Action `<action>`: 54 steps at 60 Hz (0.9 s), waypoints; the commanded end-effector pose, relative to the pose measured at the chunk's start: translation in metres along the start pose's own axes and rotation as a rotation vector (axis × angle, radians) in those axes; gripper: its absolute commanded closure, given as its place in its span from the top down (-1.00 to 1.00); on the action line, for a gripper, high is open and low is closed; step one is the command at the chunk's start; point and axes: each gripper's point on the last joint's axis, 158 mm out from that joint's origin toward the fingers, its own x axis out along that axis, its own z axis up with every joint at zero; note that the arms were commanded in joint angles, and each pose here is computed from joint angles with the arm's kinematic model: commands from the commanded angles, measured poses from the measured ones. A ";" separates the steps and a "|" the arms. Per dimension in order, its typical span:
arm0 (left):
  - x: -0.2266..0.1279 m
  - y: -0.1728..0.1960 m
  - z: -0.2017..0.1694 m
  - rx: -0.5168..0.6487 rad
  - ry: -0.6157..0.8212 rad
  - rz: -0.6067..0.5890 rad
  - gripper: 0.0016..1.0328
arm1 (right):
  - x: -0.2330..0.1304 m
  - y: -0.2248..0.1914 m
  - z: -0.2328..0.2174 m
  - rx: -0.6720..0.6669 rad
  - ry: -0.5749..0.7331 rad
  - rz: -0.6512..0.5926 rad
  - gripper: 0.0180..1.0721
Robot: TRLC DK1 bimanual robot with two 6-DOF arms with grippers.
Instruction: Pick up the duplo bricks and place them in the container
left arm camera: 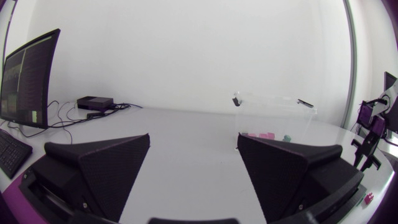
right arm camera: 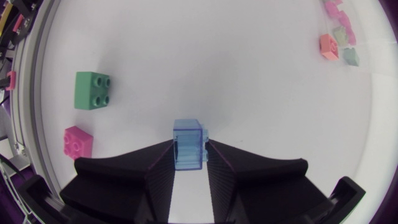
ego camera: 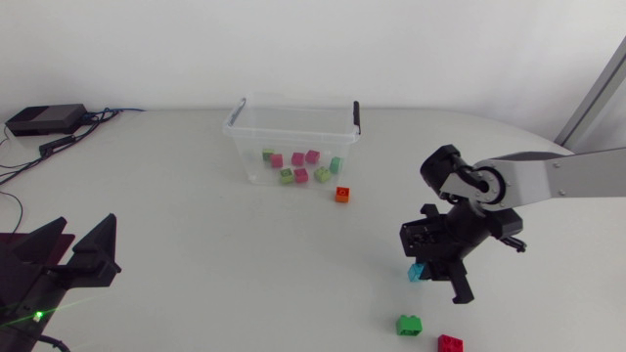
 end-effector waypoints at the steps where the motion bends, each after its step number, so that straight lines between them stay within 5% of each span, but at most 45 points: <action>1: 0.001 0.003 -0.006 0.014 0.002 0.015 0.90 | -0.028 -0.004 0.006 0.020 -0.035 -0.036 -0.78; 19: 0.001 0.003 -0.006 0.014 0.002 0.015 0.90 | -0.129 -0.079 0.086 0.149 -0.257 -0.199 -0.78; 54: 0.001 0.003 -0.006 0.014 0.002 0.015 0.90 | -0.167 -0.255 0.188 0.448 -0.639 -0.462 -0.76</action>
